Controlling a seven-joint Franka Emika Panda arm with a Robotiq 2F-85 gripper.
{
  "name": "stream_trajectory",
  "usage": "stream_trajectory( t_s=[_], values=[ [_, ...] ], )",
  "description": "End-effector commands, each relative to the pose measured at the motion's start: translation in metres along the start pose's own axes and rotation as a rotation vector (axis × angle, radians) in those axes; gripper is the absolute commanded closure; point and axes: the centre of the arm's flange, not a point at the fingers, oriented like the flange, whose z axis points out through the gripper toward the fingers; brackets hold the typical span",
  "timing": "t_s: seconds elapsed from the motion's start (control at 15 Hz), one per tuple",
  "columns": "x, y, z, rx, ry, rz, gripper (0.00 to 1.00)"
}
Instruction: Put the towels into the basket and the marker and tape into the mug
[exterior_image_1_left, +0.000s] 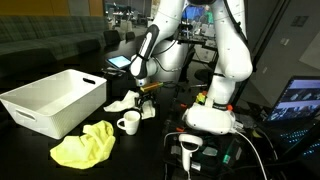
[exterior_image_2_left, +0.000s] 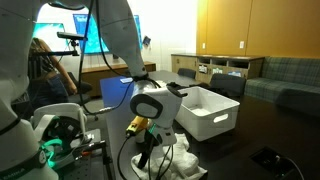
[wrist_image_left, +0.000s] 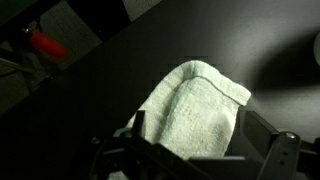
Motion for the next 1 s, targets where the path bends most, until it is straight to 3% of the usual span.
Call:
stream_trajectory(
  t_s=[0.0, 0.4, 0.53, 0.6, 0.73, 0.93],
  values=[
    [0.017, -0.006, 0.023, 0.038, 0.005, -0.028, 0.00],
    [0.024, 0.001, 0.043, 0.076, -0.021, -0.026, 0.00],
    [0.022, 0.005, 0.039, 0.078, -0.017, -0.024, 0.13],
    [0.021, 0.006, 0.035, 0.078, -0.011, -0.022, 0.29],
    [0.018, 0.007, 0.027, 0.071, 0.008, -0.030, 0.37],
    [0.017, 0.003, 0.013, 0.048, 0.040, -0.046, 0.62]
  ],
)
